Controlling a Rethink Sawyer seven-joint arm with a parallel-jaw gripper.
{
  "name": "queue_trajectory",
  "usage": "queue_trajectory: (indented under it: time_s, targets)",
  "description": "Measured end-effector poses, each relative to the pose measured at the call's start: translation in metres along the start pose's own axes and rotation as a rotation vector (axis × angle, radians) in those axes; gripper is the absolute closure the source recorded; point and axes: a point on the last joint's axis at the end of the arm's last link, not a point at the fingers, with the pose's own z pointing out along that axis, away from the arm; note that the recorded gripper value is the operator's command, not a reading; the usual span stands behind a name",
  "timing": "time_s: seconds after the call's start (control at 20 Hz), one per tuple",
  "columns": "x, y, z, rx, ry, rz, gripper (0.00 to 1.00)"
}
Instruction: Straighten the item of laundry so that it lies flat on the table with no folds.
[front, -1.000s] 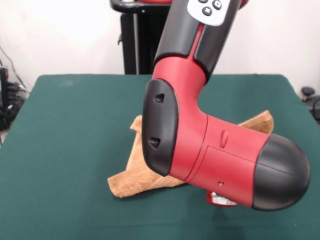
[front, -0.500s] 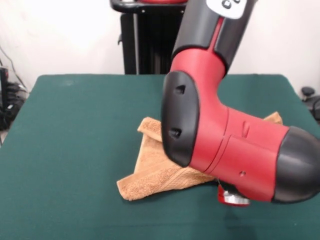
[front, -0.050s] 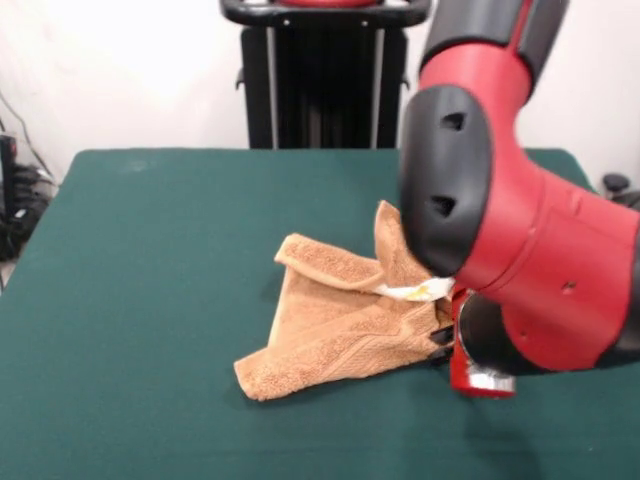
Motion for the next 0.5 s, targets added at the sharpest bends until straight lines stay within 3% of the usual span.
queue_trajectory:
  time_s: [0.5]
  targets:
    - [0.014, -0.01, 0.005, -0.045, -0.144, -0.031, 1.0]
